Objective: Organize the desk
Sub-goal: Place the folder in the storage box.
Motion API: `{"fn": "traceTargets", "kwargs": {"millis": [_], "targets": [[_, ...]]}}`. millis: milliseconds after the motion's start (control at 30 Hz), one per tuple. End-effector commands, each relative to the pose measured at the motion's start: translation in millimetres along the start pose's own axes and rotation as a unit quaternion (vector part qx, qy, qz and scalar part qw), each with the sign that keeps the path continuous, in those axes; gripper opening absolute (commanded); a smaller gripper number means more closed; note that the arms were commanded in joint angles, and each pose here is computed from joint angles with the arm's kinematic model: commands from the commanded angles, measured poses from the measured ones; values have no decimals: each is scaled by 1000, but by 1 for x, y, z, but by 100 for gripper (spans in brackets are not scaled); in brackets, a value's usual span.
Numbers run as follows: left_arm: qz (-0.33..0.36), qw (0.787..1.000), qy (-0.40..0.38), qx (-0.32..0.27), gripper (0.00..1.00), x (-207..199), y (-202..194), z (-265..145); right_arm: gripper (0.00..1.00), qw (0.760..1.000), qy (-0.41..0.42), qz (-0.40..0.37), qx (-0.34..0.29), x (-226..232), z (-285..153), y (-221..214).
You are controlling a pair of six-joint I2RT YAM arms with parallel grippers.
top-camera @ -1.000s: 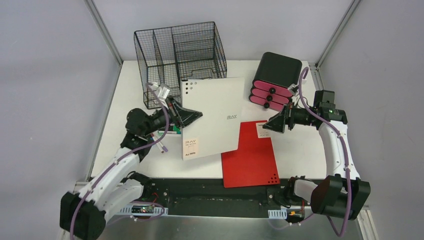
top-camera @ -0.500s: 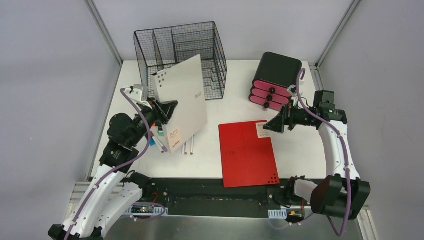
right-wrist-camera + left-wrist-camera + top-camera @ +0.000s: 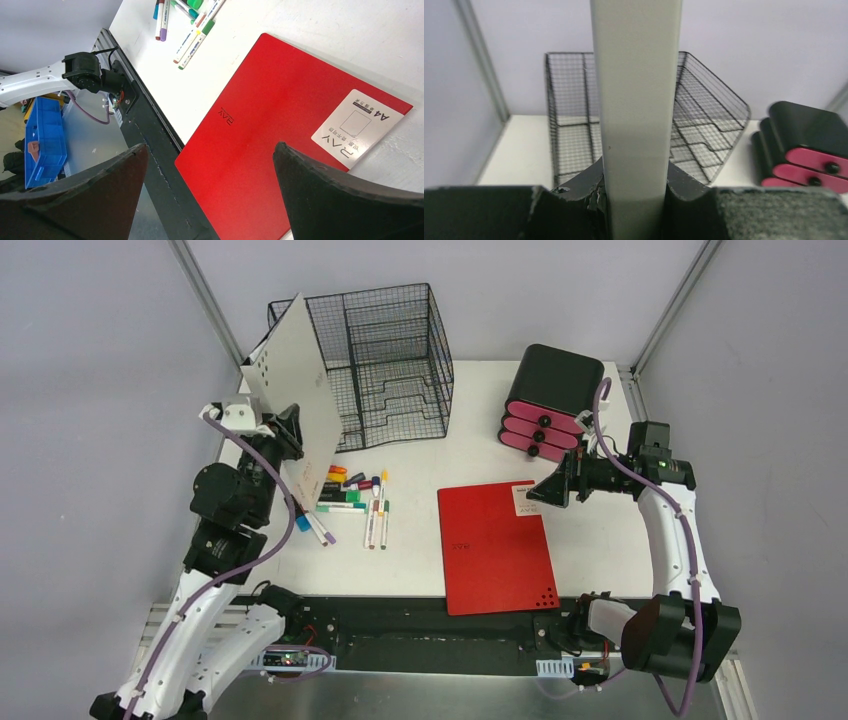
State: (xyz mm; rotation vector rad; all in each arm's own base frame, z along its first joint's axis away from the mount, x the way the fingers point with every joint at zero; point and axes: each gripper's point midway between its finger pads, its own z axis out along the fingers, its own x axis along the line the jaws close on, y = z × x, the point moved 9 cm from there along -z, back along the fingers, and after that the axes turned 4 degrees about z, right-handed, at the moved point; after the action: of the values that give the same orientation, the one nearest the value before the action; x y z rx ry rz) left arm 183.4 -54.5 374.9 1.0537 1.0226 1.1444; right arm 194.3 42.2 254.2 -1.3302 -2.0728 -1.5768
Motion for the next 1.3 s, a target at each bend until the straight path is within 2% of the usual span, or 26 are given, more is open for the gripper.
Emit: {"fn": "traceTargets", "kwargs": {"millis": [0, 133, 267, 500, 667, 833, 1000, 1267], "targets": [[68, 992, 74, -78, 0, 17, 50, 10, 99, 999, -2, -45, -18, 13, -8, 10], [114, 984, 103, -87, 0, 18, 47, 35, 99, 999, -2, -48, -19, 15, -8, 10], [133, 979, 117, -104, 0, 24, 41, 67, 99, 999, 3, -46, -19, 15, -8, 10], [127, 980, 113, -104, 0, 48, 22, 123, 99, 999, -1, -50, -20, 16, -9, 9], [115, 985, 75, -108, 0, 70, -2, 154, 99, 999, -6, -51, -19, 15, -9, 9], [109, 986, 64, -109, 0, 86, -25, 176, 99, 999, -7, -48, -17, 13, -8, 8], [120, 981, 72, -135, 0, 98, -48, 198, 99, 999, -12, -49, -15, 11, -8, 8], [117, 983, 62, -128, 0, 111, -91, 226, 99, 999, -19, -45, -18, 8, -9, 8]]}}
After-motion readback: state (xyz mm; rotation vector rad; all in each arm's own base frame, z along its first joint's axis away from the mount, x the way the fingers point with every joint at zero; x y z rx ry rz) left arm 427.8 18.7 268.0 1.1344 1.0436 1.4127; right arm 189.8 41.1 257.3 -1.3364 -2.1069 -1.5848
